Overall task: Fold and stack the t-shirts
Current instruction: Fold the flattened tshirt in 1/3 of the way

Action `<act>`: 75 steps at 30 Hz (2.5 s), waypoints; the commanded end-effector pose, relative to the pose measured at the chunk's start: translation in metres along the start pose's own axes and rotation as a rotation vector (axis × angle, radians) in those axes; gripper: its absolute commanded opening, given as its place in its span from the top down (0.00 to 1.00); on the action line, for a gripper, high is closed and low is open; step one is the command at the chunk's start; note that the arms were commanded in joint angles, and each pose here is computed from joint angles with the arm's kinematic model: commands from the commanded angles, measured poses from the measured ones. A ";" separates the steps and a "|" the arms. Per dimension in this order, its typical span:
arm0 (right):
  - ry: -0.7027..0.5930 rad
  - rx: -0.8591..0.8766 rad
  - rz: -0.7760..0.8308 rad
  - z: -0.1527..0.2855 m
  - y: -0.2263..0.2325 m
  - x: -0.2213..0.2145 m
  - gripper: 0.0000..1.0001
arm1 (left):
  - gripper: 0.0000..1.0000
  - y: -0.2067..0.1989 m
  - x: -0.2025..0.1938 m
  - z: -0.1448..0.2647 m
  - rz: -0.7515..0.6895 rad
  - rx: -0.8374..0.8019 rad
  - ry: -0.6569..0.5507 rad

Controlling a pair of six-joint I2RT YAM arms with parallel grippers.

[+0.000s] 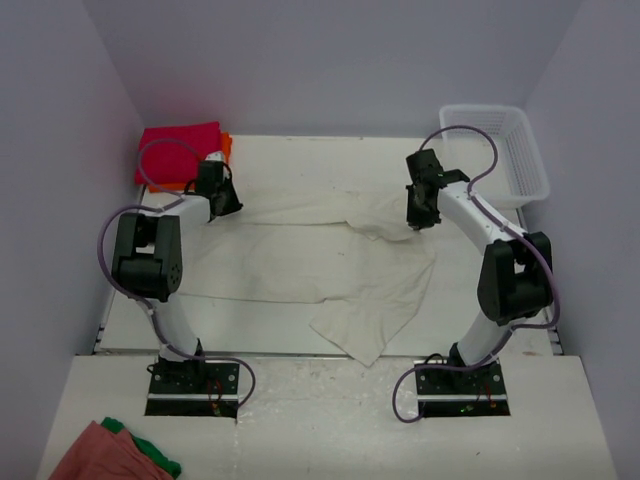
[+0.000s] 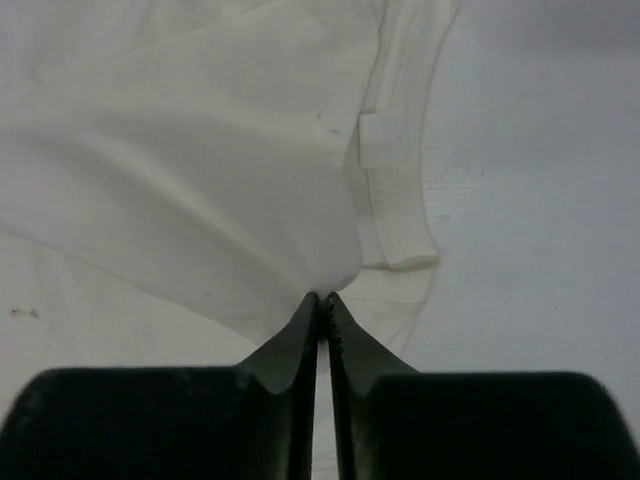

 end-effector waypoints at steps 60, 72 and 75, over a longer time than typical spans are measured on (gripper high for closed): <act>-0.144 0.086 -0.063 0.047 0.007 -0.011 0.43 | 0.73 -0.257 -0.244 0.041 -0.537 -0.501 0.168; -0.148 0.119 -0.062 0.045 0.008 -0.011 0.44 | 0.69 -0.266 -0.251 0.030 -0.549 -0.511 0.177; -0.143 0.128 -0.057 0.044 0.010 -0.012 0.44 | 0.67 -0.269 -0.249 0.032 -0.549 -0.516 0.168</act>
Point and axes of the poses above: each gripper's point midway between its finger pads, its own z axis back along the fingers, its own y axis along the line the jaws close on, x = y × z, the point moved 6 cm from there along z, back along the fingers, and after that the axes turned 15 degrees about z, right-handed, at the moved point
